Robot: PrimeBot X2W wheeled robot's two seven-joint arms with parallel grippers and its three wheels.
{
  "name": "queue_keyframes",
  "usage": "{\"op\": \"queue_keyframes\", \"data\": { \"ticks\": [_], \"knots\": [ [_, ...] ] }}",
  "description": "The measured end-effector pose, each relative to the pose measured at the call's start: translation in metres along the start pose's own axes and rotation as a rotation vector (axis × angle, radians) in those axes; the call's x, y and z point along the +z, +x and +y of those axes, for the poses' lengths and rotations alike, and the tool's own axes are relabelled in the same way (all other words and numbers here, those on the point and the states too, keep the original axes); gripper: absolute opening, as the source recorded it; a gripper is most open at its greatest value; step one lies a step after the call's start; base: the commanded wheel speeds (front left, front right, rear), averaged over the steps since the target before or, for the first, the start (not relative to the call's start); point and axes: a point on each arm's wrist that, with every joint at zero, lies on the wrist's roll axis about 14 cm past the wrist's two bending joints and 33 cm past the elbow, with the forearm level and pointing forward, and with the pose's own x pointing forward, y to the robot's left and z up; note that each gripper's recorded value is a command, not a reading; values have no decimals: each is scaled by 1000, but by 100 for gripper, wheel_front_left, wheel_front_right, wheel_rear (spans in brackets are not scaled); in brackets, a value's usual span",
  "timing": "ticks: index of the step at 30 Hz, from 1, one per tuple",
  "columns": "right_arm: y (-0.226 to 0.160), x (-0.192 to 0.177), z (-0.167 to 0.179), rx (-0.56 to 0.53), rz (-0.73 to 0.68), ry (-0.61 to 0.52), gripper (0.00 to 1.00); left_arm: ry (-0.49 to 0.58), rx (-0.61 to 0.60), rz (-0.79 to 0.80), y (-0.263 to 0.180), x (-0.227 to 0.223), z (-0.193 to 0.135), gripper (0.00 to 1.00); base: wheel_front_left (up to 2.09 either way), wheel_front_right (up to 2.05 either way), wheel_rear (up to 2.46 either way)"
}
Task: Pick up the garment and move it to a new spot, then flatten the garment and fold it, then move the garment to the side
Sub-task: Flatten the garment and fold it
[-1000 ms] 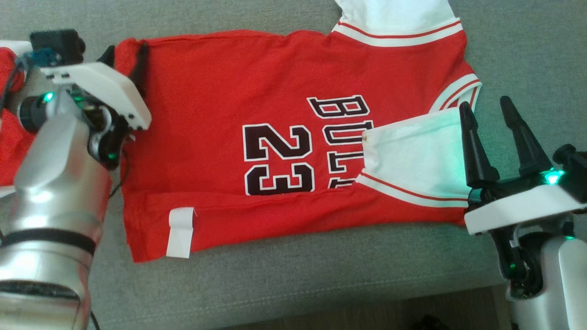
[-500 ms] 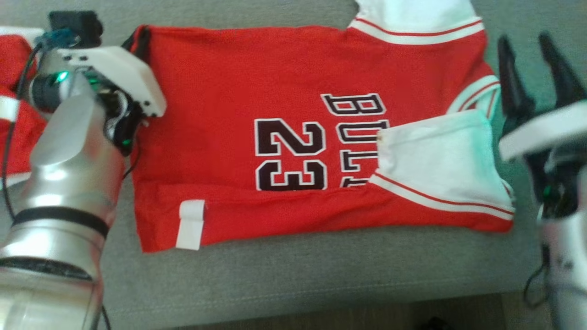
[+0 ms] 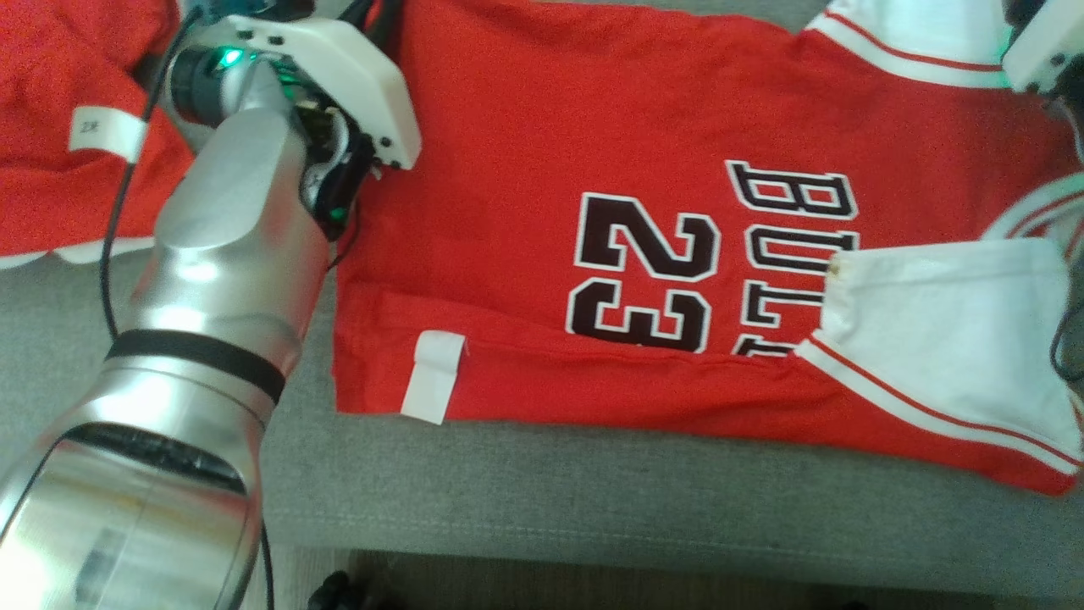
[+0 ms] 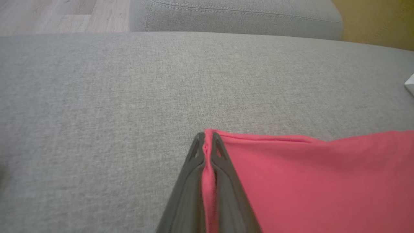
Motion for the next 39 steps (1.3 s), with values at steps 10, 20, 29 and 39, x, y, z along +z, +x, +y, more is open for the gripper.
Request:
{"op": "queue_keyframes", "data": {
  "ticks": [10,20,29,39],
  "knots": [
    [30,-14,-3,-21,171,-21,100,-8,-17,-2,0,0,-2,0,0,0,0],
    [32,-7,1,-7,151,-23,0,-19,-22,-8,-1,0,-1,0,0,0,0],
    [-11,37,3,43,-123,-11,0,13,-35,-118,-15,38,1,0,0,0,0],
    [-84,28,5,74,-221,1,0,11,-70,-104,-40,39,2,0,0,0,0]
  ]
}}
